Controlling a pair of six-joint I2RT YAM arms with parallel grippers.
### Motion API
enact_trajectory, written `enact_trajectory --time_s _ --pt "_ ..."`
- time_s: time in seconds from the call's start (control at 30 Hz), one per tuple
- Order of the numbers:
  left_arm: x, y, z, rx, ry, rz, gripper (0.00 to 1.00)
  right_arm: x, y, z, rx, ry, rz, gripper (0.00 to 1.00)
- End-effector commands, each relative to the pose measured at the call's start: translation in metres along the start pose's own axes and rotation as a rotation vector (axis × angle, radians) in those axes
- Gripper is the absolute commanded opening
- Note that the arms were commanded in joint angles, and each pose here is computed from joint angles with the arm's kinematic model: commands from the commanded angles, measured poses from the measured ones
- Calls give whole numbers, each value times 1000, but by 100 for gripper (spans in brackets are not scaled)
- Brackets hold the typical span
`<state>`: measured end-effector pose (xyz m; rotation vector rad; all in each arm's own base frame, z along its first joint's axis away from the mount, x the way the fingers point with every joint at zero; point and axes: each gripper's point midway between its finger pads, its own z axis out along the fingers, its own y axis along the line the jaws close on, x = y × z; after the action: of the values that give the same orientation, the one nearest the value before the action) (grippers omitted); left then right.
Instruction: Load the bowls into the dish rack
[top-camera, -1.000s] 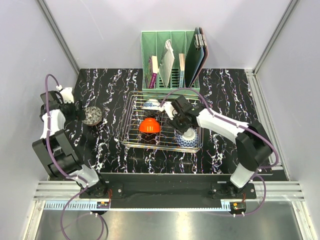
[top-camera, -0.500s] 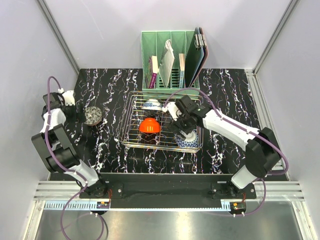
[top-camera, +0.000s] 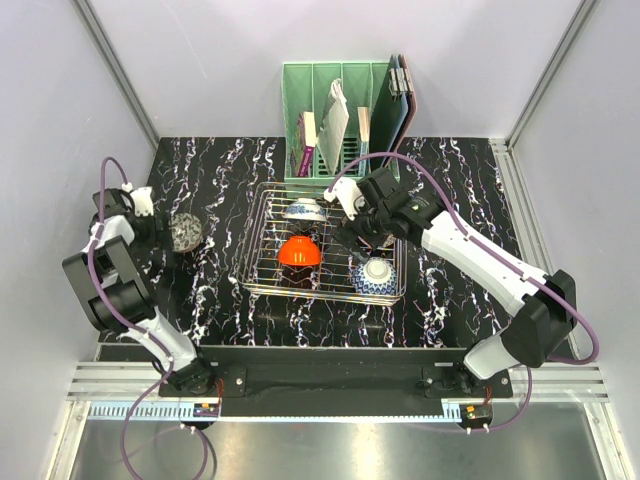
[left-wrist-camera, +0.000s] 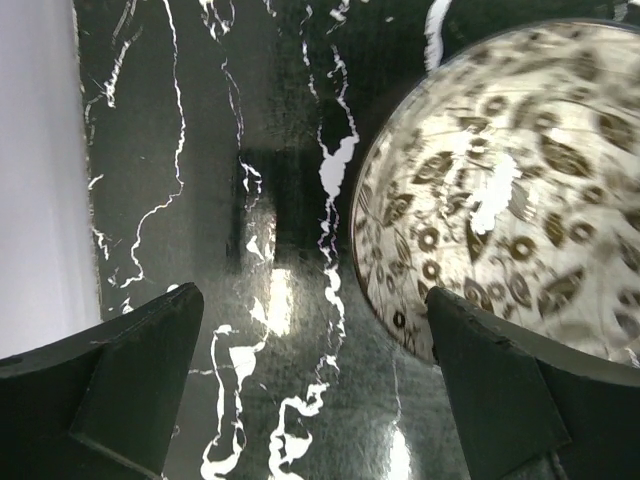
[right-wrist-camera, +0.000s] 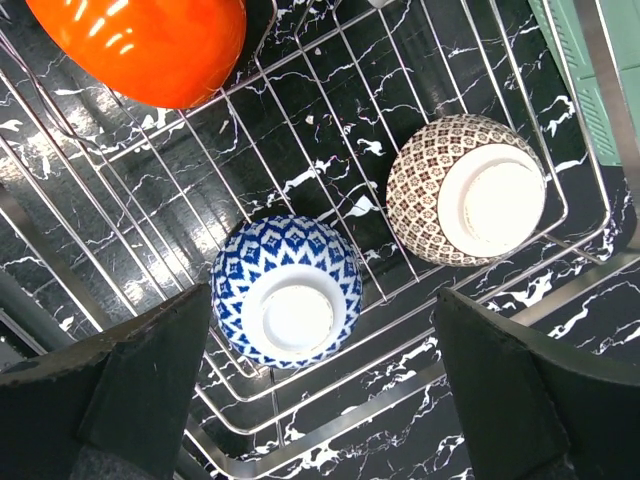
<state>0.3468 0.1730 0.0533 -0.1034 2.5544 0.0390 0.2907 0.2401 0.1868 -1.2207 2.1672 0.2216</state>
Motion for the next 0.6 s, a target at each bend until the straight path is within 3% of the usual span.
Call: enact_trajectory --time_s 0.0,0.2,0.57 --pt "-21 18 9 -85 -38 36 90 -19 -7 -24 22 -57 -6 100" --pt "-26 17 16 -125 -42 58 75 -17 -5 -19 7 -40 5 100" --pt "-40 3 10 -88 -101 49 80 -16 -4 -20 5 -43 8 100"
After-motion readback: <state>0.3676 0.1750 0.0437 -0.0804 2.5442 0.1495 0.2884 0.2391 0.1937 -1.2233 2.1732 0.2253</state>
